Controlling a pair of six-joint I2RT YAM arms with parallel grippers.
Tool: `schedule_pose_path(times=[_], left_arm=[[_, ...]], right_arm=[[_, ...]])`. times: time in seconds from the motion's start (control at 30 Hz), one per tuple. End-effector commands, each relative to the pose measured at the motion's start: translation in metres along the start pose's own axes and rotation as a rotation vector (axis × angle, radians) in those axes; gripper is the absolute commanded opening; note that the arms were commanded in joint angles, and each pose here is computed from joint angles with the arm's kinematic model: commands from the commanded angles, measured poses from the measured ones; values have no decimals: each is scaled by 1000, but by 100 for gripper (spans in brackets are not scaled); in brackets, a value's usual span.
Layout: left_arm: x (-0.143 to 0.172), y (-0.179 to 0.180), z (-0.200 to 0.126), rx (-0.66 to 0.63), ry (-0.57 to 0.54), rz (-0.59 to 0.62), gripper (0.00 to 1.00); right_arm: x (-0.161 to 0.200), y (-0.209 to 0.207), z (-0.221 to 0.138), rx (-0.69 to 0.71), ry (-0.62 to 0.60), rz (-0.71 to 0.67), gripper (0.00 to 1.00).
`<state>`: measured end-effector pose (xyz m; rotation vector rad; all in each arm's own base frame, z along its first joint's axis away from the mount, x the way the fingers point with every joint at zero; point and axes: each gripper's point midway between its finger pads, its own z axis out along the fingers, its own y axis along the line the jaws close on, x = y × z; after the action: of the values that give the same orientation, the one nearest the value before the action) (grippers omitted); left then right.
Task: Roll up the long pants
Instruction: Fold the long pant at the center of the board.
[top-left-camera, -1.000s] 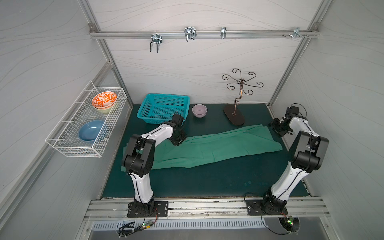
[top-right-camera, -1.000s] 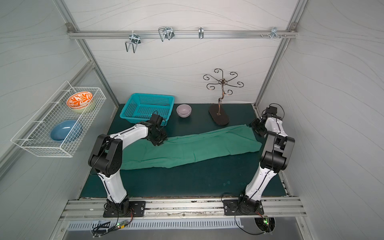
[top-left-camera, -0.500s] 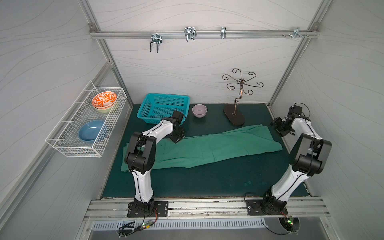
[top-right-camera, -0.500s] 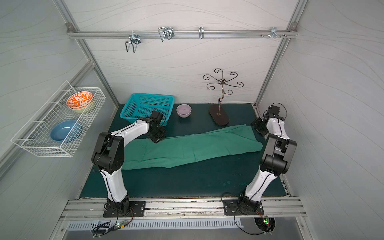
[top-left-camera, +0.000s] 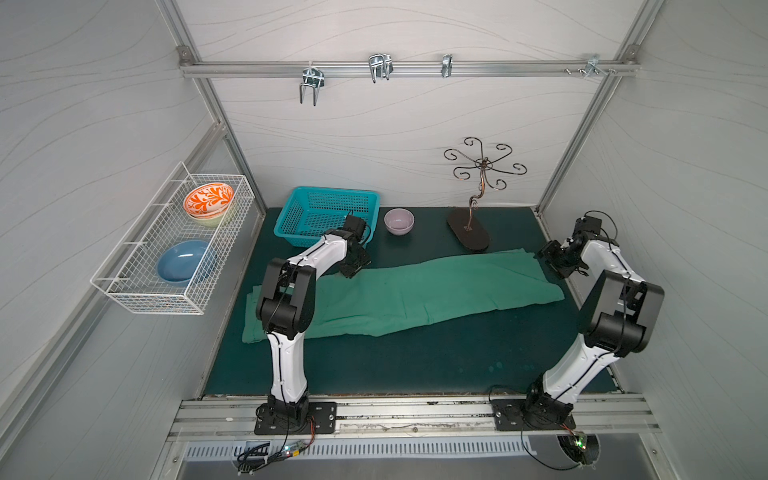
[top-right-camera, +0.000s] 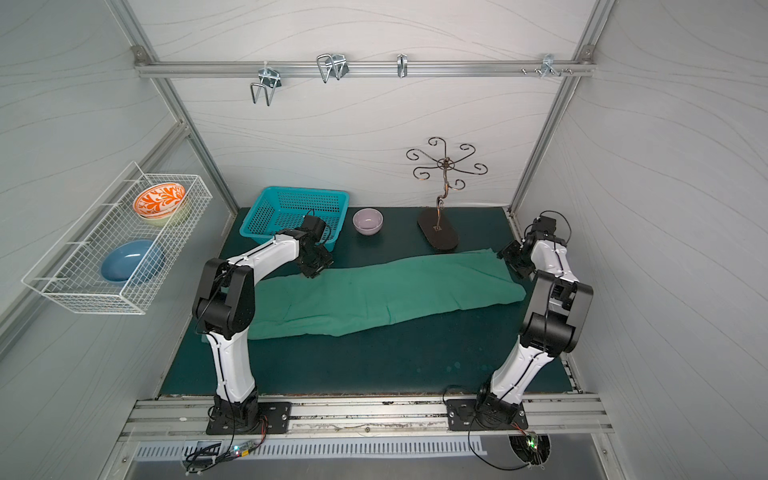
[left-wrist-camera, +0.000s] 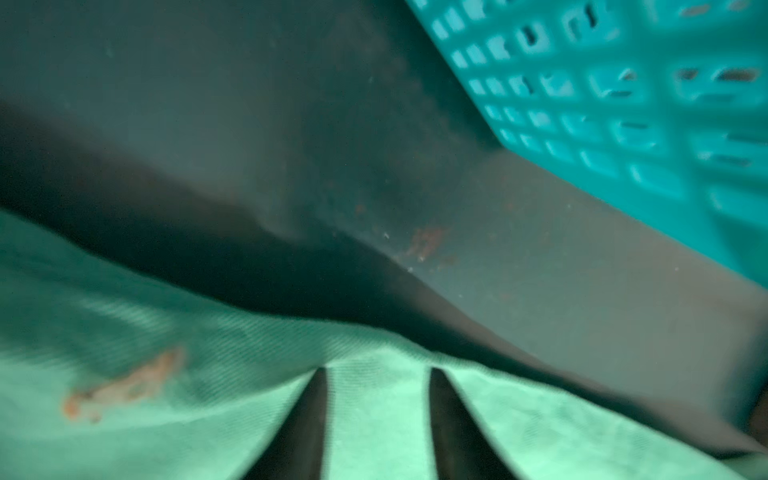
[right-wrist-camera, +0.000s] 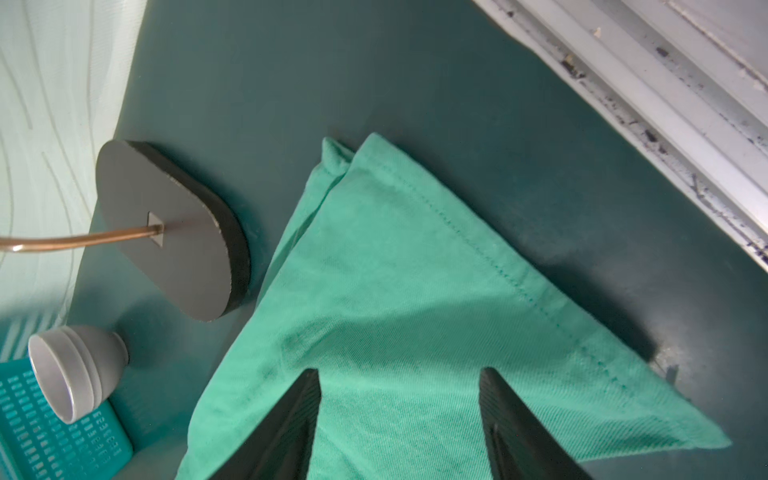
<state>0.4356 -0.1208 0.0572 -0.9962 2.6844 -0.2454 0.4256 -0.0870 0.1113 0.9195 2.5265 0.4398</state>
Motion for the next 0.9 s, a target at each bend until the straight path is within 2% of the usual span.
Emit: schedule_pose_path(times=[0.0,0.17,0.3,0.47,0.6,0.73,0.87], left_arm=[[-25,-19,-33,66,-97,30,56],[-14,-14,-65,115,-97,51,59],[19,19,-76,93,-36,16,58],[56,88,-73,-42,31,-74,53],[62,137,-71,-106,38,-174,52],[56,164,-73,-126,-3,-213,51],[54,176,-70,-131,-14,-223,51]], right_arm=[[32,30,-10,-54,58,-112,63],[96,49,2,-43,171,-229,59],[111,40,18,33,206,-253,54],[87,19,26,196,160,-300,58],[53,-5,16,253,103,-252,62],[30,-28,14,269,100,-205,63],[6,-21,19,238,69,-273,60]])
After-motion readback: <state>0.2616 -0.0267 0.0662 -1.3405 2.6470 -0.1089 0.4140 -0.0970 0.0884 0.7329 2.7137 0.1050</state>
